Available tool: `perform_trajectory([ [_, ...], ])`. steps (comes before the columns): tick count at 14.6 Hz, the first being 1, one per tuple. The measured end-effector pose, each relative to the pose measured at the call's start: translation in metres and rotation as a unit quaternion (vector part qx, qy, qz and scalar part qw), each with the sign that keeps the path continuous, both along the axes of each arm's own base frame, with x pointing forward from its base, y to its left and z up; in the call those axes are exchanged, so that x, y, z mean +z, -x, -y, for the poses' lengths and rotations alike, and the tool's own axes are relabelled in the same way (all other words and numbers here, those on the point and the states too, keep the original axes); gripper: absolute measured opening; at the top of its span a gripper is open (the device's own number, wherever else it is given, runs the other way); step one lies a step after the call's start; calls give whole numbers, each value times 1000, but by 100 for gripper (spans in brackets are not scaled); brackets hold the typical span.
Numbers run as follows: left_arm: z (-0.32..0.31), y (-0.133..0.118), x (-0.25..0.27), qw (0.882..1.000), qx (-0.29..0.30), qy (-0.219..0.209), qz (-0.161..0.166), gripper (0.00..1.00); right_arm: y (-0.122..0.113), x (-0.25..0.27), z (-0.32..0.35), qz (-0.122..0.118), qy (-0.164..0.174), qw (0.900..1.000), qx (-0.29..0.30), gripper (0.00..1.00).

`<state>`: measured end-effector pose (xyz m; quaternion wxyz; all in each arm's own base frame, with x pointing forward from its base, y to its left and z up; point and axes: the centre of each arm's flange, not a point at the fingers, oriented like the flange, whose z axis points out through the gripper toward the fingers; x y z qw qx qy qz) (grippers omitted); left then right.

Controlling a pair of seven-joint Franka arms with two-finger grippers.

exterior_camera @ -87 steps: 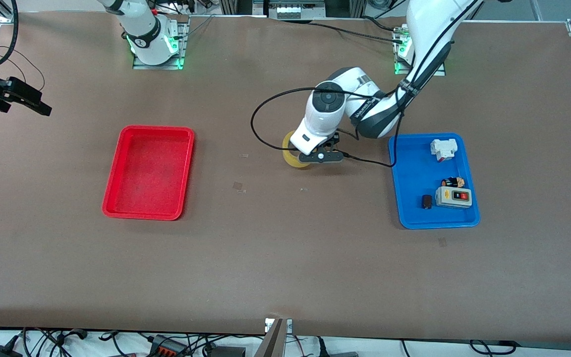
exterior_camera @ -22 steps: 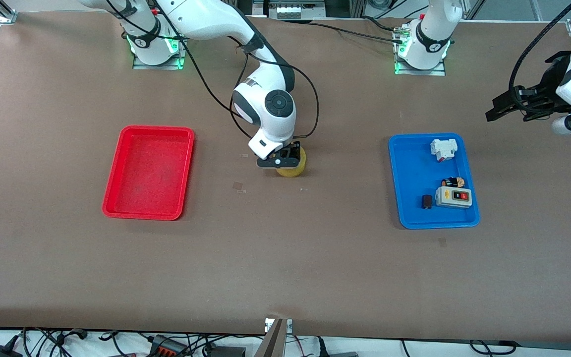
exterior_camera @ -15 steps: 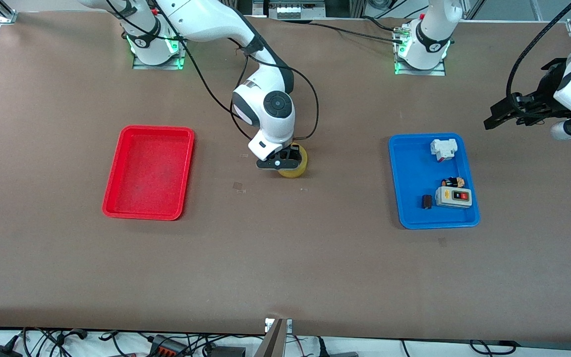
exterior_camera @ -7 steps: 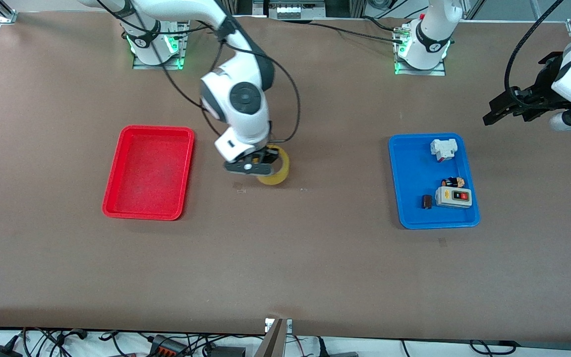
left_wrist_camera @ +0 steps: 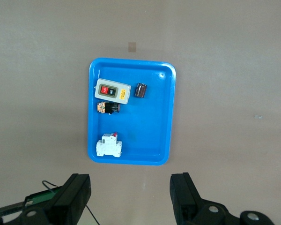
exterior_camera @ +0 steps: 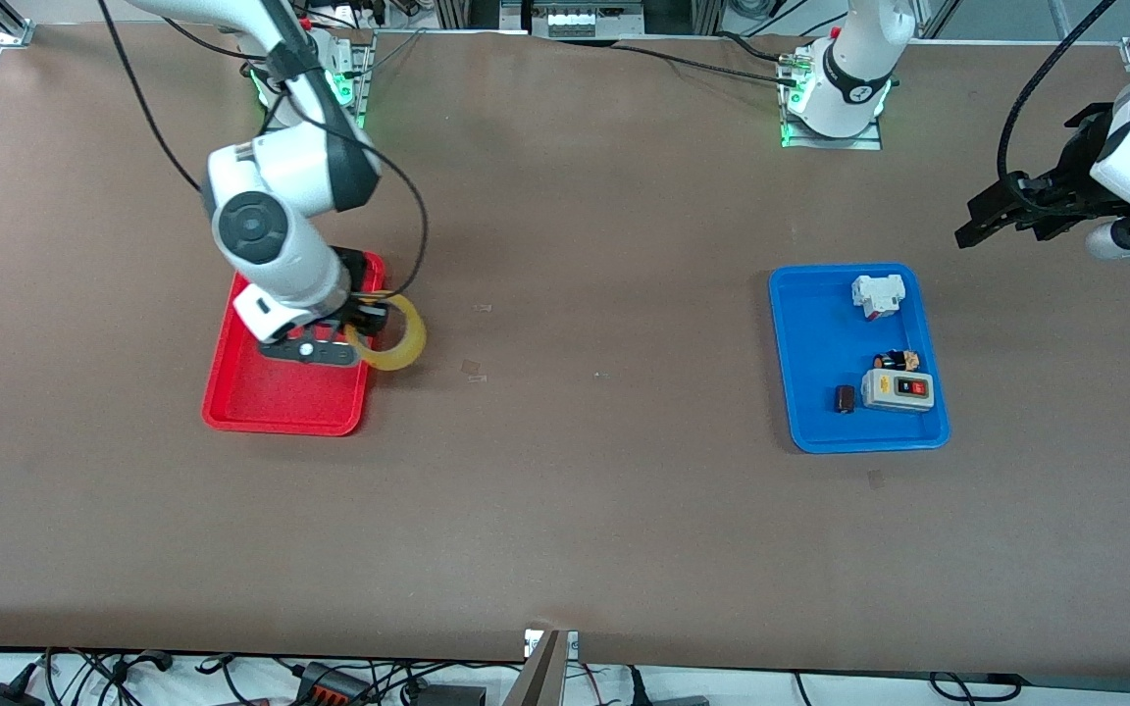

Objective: Place and move tape with both arms
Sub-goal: 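Carry the tape roll with the right gripper into the red tray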

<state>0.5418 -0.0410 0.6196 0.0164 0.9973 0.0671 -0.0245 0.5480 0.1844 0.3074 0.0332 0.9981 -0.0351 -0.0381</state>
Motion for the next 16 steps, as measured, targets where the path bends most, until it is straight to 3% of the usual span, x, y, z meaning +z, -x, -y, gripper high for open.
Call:
perform_trajectory([
  [7, 2, 0, 0, 1000, -2, 0, 0, 100, 16, -46, 143, -27, -15, 999, 41, 24],
  [16, -1, 0, 0, 1000, 1, 0, 1, 100, 16, -103, 159, -31, -16, 998, 56, 24],
])
